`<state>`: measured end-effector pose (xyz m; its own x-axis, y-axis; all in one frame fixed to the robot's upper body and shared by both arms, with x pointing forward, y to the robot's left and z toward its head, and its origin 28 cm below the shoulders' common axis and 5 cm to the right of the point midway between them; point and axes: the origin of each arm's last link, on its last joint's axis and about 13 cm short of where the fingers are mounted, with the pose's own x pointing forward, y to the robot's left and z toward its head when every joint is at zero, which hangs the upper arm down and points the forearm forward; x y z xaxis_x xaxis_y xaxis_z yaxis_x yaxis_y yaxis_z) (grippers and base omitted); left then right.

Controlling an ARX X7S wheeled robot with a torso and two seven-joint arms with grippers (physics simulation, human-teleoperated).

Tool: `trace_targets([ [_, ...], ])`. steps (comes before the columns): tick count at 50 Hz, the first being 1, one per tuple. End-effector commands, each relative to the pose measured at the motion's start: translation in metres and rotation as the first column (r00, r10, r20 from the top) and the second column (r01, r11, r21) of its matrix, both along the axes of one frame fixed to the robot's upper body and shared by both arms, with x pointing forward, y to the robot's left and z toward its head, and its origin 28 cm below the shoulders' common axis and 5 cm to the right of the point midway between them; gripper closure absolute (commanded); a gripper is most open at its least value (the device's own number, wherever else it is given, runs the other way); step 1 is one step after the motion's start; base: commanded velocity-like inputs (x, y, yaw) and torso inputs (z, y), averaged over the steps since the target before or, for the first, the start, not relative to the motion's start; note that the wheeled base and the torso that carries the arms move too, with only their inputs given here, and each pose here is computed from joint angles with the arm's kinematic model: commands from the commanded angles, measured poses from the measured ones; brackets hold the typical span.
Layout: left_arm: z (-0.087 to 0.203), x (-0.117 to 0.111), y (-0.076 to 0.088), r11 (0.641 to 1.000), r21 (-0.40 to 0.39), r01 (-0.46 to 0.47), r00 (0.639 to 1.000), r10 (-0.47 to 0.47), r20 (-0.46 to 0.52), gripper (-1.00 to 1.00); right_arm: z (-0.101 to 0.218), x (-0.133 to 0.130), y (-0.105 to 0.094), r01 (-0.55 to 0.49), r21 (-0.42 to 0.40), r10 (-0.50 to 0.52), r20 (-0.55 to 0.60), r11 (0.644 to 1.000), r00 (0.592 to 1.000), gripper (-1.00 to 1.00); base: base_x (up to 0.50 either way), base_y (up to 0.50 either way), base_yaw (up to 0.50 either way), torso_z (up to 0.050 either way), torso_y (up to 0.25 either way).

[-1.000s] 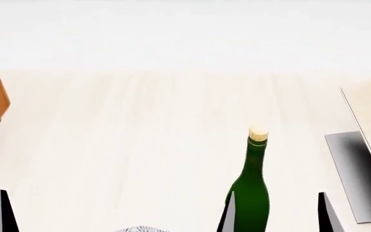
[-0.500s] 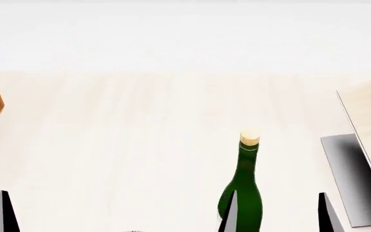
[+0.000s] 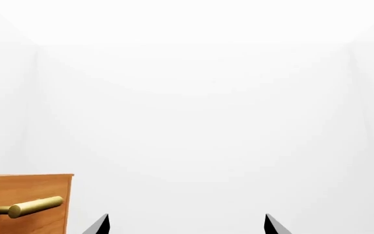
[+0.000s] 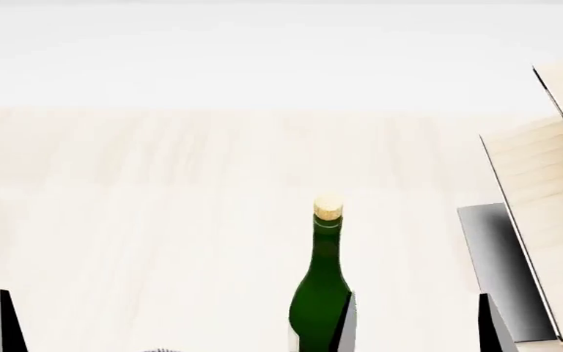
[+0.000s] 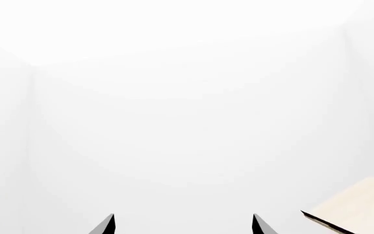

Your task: Put the wine bottle on the wine rack.

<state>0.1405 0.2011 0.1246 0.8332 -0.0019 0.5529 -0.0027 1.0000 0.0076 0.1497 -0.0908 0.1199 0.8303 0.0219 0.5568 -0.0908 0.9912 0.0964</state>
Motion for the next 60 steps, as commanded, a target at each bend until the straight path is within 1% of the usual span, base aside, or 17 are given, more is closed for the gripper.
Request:
trace_targets([
  [1, 0.0004, -0.0003, 0.0, 1.0, -0.001, 0.0, 1.0, 0.0, 0.001, -1.0, -0.0007, 0.0, 0.0005, -0.008, 0.003, 0.008, -0.007, 1.0, 1.0, -1.0, 0.0, -0.12, 0.0, 0.0, 0.0],
  [60, -0.0023, 0.0013, -0.0007, 1.0, 0.001, 0.001, 1.0, -0.001, -0.007, -1.0, -0.0018, 0.0002, 0.0009, -0.012, 0.002, 0.012, -0.006, 1.0, 1.0, -1.0, 0.0, -0.2, 0.0, 0.0, 0.0],
])
